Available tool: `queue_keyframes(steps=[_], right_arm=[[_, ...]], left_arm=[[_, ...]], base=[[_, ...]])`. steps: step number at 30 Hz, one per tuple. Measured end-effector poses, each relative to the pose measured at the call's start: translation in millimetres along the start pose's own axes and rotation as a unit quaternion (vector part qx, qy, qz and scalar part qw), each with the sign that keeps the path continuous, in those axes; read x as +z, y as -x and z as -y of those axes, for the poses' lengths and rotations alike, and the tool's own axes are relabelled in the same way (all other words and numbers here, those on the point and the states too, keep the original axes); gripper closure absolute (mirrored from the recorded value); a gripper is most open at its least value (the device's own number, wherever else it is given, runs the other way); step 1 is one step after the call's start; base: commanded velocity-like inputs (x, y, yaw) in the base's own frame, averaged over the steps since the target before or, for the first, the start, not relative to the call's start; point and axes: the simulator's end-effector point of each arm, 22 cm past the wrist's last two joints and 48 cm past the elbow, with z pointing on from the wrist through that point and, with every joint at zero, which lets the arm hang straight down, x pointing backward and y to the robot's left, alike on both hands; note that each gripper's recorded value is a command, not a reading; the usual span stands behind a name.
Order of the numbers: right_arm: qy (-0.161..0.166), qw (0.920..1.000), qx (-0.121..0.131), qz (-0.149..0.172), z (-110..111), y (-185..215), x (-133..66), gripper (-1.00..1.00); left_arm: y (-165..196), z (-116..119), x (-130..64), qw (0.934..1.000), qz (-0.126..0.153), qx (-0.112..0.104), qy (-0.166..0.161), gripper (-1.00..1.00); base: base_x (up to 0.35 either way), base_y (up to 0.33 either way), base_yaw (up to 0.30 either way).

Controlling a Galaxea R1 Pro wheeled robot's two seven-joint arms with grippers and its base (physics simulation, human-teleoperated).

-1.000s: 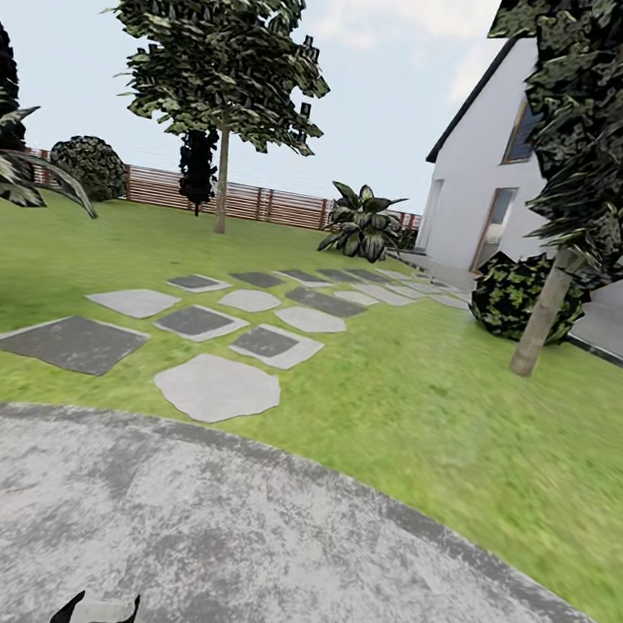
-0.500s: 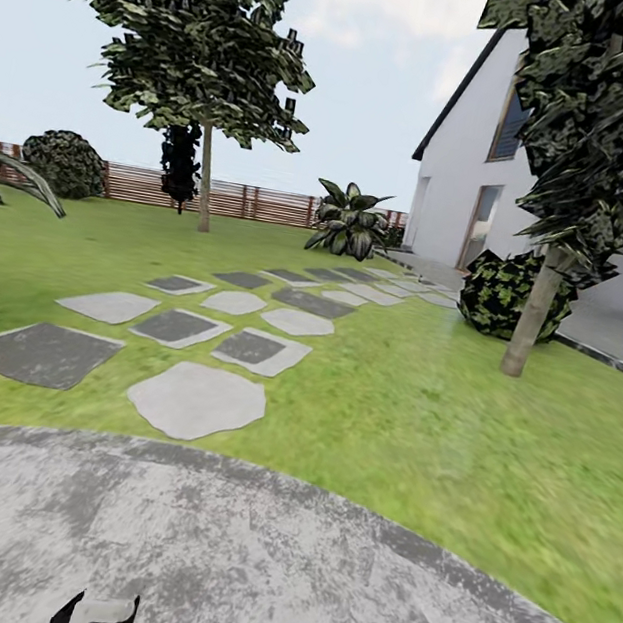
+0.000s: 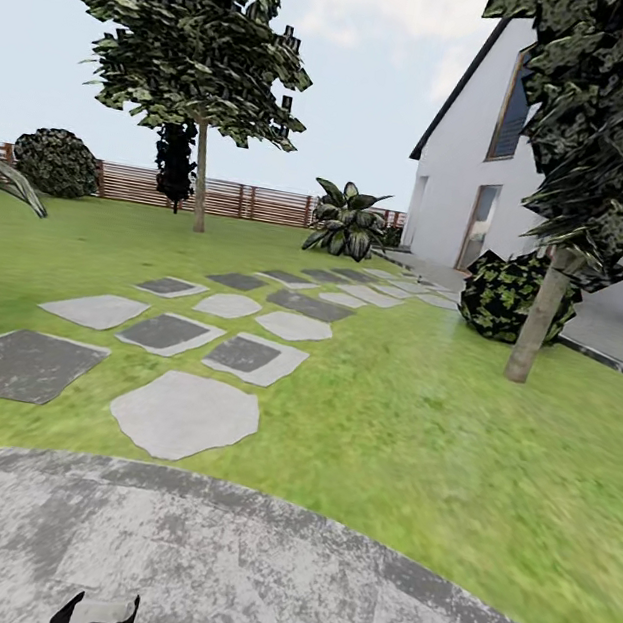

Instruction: In the garden, pick up the pesticide atomizer on the floor and spray pesticide onto both trees until each tree trunk is fully covered.

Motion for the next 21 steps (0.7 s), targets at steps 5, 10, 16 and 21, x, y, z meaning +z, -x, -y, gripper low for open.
queue_keyframes(steps=[5,10,16,21], right_arm=[[-0.001,1.0,0.001,0.001,1.5,0.9,0.1,-1.0],[-0.002,1.0,0.002,0.001,2.1,0.7,0.1,-1.0],[-0.002,1.0,0.003,-0.001,1.9,-0.6,-0.1,-1.0],[-0.003,1.0,0.003,0.0,2.5,-0.3,-0.1,-1.0]], left_arm=[[-0.1,0.0,0.0,1.0,0.0,0.0,0.0,-1.0],[0.2,0.4,0.1,1.0,0.0,0.0,0.0,-1.0],[-0.3,0.4,-0.1,1.0,0.0,0.0,-0.001,-1.0],[-0.2,0.4,-0.1,1.0,0.0,0.0,-0.001,-1.0]], base=[[0.328,0.0,0.0],[0.328,0.0,0.0],[0.328,0.0,0.0],[0.328,0.0,0.0]])
